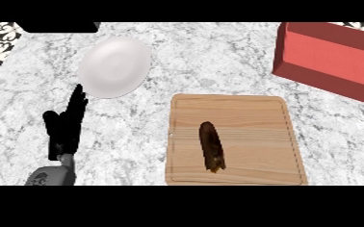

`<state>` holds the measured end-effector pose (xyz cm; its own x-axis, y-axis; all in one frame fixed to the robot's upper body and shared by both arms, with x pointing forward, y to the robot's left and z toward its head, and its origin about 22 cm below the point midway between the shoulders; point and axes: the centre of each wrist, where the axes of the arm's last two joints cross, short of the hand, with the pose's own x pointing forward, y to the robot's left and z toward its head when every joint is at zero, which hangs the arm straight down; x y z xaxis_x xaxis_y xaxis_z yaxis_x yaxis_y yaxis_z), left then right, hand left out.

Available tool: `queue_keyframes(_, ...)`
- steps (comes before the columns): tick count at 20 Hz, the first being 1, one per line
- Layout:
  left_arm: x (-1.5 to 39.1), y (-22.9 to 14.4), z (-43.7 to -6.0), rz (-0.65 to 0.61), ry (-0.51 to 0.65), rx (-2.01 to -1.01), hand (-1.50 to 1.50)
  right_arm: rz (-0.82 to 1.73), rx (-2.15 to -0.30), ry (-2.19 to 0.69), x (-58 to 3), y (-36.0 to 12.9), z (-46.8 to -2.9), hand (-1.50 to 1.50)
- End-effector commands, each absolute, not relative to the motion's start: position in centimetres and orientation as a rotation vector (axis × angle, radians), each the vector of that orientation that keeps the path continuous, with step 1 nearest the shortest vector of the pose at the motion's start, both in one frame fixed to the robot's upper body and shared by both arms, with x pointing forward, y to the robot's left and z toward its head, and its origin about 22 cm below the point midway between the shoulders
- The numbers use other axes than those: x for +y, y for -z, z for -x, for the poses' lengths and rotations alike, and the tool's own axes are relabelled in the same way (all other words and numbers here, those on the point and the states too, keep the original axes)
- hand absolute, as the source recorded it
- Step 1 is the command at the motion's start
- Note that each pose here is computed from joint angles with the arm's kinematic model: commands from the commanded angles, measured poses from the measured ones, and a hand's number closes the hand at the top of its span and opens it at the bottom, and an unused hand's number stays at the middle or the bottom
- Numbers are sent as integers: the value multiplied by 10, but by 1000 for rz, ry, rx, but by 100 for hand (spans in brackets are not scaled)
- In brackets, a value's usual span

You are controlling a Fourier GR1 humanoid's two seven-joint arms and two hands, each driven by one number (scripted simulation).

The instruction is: Pick the croissant from the cutting board and place it in the cardboard box

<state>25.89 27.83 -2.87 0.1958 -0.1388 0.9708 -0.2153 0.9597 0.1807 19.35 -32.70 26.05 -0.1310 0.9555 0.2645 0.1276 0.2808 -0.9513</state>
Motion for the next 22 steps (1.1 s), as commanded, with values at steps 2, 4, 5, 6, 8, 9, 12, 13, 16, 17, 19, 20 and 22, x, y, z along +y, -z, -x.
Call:
queue_keyframes(2,269,23,-264,-321,-66,-1395,0,1117,-1548,-916,-346,-273,-222,150)
queue_keyframes(4,277,22,-275,-278,-62,-1385,0,1124,-1543,-887,-382,-275,-238,150)
queue_keyframes(5,283,27,-265,-307,-58,-1398,0,1100,-1569,-838,-374,-282,-251,150)
queue_keyframes(6,273,28,-272,-299,-67,-1378,0,1087,-1564,-860,-376,-263,-255,150)
queue_keyframes(8,270,27,-269,-315,-37,-1399,0,1089,-1547,-844,-383,-273,-280,150)
queue_keyframes(9,246,27,-262,-297,-61,-1411,0,1097,-1539,-835,-386,-267,-284,150)
queue_keyframes(12,273,18,-263,-291,-59,-1378,0,1071,-1566,-832,-409,-247,-300,150)
queue_keyframes(13,257,32,-263,-284,-41,-1381,0,1028,-1559,-810,-410,-239,-315,150)
queue_keyframes(16,262,33,-266,-307,-50,-1384,0,1028,-1569,-820,-426,-226,-334,150)
queue_keyframes(17,271,24,-269,-285,-32,-1400,0,1069,-1546,-857,-428,-219,-344,150)
queue_keyframes(19,257,23,-269,-271,-15,-1400,0,1033,-1535,-817,-425,-203,-362,150)
queue_keyframes(20,258,41,-266,-286,-57,-1391,0,1018,-1556,-822,-443,-201,-355,150)
queue_keyframes(22,259,30,-267,-271,-52,-1399,0,1118,-1510,-860,-430,-201,-376,150)
